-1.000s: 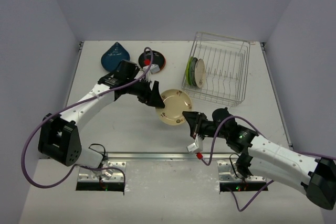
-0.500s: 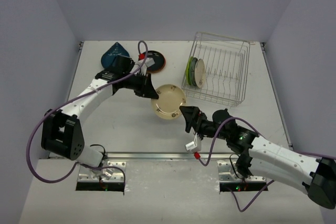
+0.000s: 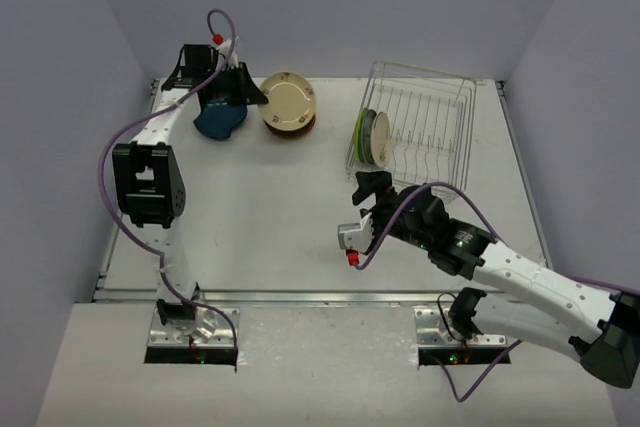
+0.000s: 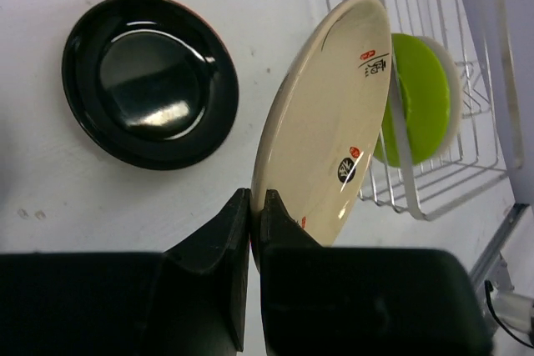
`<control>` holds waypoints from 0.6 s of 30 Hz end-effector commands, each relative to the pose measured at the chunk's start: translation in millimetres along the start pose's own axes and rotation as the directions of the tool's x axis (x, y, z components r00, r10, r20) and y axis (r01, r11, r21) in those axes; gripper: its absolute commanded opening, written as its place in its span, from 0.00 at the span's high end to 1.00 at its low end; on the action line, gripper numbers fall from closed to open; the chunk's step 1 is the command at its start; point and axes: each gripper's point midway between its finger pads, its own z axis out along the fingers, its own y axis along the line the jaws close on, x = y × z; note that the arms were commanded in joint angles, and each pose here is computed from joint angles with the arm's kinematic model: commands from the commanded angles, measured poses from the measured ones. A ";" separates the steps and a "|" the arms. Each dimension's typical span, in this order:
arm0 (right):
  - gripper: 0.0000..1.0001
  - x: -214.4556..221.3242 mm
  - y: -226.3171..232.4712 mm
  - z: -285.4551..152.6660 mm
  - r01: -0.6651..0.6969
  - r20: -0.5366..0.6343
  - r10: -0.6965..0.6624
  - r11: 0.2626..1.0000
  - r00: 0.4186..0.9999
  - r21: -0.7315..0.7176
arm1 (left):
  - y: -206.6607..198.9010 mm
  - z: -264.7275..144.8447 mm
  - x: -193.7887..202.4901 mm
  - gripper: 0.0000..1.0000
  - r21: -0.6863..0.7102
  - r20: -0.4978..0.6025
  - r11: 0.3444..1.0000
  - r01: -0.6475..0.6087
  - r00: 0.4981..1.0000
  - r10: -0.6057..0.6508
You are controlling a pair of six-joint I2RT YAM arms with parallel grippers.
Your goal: Unload the plates from the dish rack
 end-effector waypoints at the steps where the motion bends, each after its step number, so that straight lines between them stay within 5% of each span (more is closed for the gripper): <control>1: 0.01 4.1 -28.4 -7.1 -0.311 -0.087 0.313 0.950 0.946 0.034 | 29.0 29.7 -23.3 1.00 -0.035 0.056 0.999 0.040 0.998 -0.038; 13: 0.01 -3.5 -78.2 0.4 -0.571 -0.123 0.579 0.815 0.806 0.102 | 97.1 82.4 -38.2 1.00 -0.085 0.125 0.991 0.100 0.988 -0.089; 18: 0.01 -4.5 -90.5 6.5 -0.670 -0.125 0.686 0.727 0.717 0.148 | 110.1 96.5 -25.2 0.90 -0.079 0.101 0.989 0.124 0.988 -0.115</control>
